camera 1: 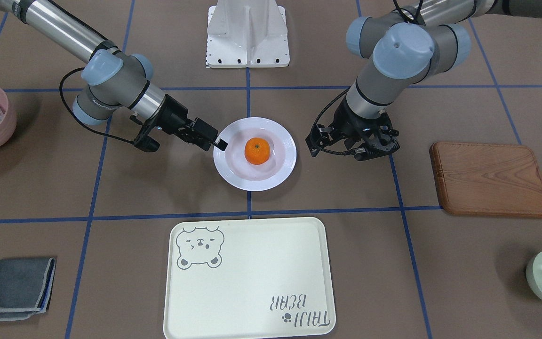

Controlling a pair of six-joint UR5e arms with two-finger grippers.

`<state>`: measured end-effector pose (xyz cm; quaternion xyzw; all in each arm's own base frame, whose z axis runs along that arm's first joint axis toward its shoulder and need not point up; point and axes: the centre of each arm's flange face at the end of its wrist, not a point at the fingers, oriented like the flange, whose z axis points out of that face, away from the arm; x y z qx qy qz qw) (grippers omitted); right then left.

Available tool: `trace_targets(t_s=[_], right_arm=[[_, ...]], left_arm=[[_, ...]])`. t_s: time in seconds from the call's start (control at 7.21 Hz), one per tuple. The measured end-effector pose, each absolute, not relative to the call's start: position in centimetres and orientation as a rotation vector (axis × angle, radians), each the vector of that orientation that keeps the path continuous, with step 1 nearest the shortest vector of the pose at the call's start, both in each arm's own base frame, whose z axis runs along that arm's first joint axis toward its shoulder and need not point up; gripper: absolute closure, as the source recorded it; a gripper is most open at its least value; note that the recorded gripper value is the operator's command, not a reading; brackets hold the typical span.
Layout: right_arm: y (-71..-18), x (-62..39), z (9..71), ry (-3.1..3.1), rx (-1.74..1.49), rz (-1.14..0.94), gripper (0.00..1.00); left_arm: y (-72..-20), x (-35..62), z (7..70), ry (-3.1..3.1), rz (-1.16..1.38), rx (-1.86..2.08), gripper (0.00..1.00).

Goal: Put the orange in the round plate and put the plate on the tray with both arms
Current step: 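Move the right gripper to the plate rim nearest it and grasp it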

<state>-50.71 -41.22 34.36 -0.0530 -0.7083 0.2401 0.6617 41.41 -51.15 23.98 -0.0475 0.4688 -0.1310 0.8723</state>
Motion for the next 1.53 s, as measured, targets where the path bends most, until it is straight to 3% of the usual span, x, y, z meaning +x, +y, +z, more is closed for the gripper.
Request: trace_targets(t_s=[0.42,0.83,1.25,1.53], right_arm=[[-39.4,-53.0,35.2,-1.584,-0.114,0.55,0.04],[-38.6,-54.4,34.8,-1.587,-0.098,0.565,0.22],[-37.6,-55.6,34.6,-1.59,-0.088,0.578,0.85],[-37.5,-55.5,34.3,-1.599,-0.088,0.579,1.0]], left_arm=[[-51.1,41.4,24.0,0.978,-0.274,-0.099,0.02],[-51.1,41.4,24.2,0.976,-0.276,-0.101,0.02],[-51.1,41.3,24.1,0.977,-0.277,-0.1,0.02],[-51.1,41.2,24.0,0.979,-0.277,-0.099,0.02]])
